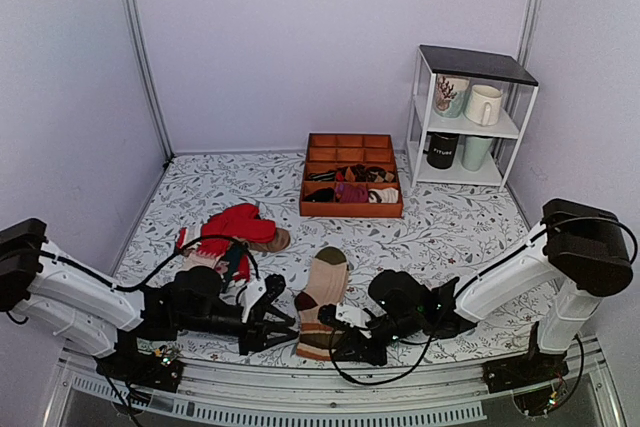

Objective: Roll the socks
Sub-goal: Roll a pair of socks at the center of the board.

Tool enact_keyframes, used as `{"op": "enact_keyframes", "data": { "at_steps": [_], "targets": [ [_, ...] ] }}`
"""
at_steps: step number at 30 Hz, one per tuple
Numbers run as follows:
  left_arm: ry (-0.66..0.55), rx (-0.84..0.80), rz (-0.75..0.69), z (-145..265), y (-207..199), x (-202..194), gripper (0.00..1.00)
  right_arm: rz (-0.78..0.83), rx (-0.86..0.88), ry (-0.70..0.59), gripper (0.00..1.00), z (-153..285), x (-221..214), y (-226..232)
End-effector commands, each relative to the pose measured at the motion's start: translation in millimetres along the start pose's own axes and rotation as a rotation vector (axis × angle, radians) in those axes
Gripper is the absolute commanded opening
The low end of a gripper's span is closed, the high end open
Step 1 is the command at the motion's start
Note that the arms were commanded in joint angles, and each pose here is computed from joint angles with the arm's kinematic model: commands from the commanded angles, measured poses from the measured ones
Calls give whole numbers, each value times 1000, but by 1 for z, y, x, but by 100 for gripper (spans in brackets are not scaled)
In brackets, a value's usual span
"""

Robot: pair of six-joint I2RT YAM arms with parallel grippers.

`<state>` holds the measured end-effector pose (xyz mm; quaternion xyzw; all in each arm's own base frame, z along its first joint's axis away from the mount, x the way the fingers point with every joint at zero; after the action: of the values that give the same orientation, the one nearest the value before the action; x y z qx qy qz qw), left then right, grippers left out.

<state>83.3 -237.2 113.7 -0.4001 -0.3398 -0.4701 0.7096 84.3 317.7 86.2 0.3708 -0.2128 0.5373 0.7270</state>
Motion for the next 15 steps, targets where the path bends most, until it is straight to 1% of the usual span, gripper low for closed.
{"op": "enact_keyframes", "data": {
  "at_steps": [1, 2, 5, 9, 10, 11, 14, 15],
  "targets": [
    [-115, 97, -294, 10, -7, 18, 32, -304, 119, 209, 13, -12, -37, -15],
    [-135, 85, -350, 11, -10, 19, 31, -343, 130, 229, 13, -14, -39, -20],
    [-150, 43, -419, 8, -14, 17, 32, -425, 159, 294, 13, -20, -44, -27],
    [-97, 6, -421, -3, -13, 5, 34, -487, 173, 329, 13, -18, -43, -33],
    [-100, 7, -419, -6, -13, 3, 35, -494, 174, 332, 13, -16, -43, -34],
    [-93, 11, -416, -8, -12, -1, 40, -494, 178, 336, 13, -16, -42, -34],
    [-96, 14, -429, -11, -13, -9, 44, -499, 192, 355, 13, -15, -44, -33],
    [-92, 14, -432, -13, -12, -11, 47, -502, 194, 361, 13, -16, -45, -33]
  ]
}}
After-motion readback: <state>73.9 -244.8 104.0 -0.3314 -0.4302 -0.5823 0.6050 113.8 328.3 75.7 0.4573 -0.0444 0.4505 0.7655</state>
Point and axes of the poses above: each gripper's point midway between its finger pads, its own z axis back along the fingers, its own y axis along the line the jaws close on, x = y × z, the point moved 10 cm from there along z, back along the fingers, and after that the axes turned 7 degrees about -z, right-handed, at the moved point
